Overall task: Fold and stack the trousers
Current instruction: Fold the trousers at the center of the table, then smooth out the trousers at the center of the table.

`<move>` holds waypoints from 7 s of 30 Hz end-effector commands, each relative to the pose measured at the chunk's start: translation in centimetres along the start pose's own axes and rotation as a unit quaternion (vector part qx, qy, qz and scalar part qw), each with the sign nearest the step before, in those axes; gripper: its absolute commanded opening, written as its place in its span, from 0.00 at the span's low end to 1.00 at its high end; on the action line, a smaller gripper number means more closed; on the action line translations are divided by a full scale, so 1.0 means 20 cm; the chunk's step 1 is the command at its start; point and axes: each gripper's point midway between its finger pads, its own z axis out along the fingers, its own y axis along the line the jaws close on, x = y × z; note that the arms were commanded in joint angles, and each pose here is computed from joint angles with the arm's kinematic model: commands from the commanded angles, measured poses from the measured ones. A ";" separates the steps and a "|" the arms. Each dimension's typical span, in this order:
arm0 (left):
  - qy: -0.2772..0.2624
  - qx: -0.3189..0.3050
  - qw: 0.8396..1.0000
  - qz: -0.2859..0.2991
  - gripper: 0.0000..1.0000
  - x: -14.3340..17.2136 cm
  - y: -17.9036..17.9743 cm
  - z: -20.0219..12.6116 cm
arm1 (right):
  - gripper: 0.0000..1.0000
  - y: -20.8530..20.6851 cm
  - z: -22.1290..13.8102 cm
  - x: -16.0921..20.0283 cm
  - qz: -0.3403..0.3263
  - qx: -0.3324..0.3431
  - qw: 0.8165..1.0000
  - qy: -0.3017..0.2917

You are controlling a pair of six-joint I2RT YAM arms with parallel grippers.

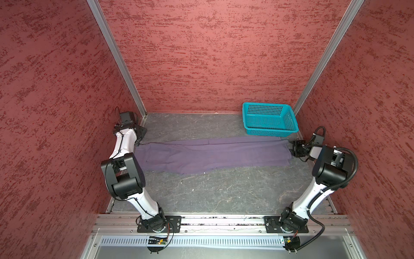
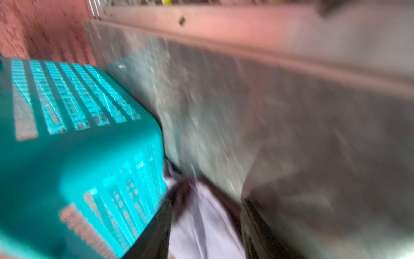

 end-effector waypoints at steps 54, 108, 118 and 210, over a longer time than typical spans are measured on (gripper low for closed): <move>0.094 -0.025 0.990 -0.105 0.23 0.37 0.66 0.13 | 0.00 -0.38 -0.56 0.13 -0.186 0.195 0.957 -0.105; 0.207 0.147 0.944 0.212 0.17 1.20 -0.86 0.30 | 0.00 0.31 0.13 -0.03 -0.119 -0.041 0.992 -0.002; 0.208 0.168 0.936 0.230 0.19 1.22 -0.76 0.04 | 0.00 0.16 -0.01 0.16 -0.141 -0.036 0.989 0.020; 0.296 0.187 0.885 0.307 0.25 1.85 -1.05 0.15 | 0.00 0.28 0.13 0.41 -0.226 -0.005 0.973 0.053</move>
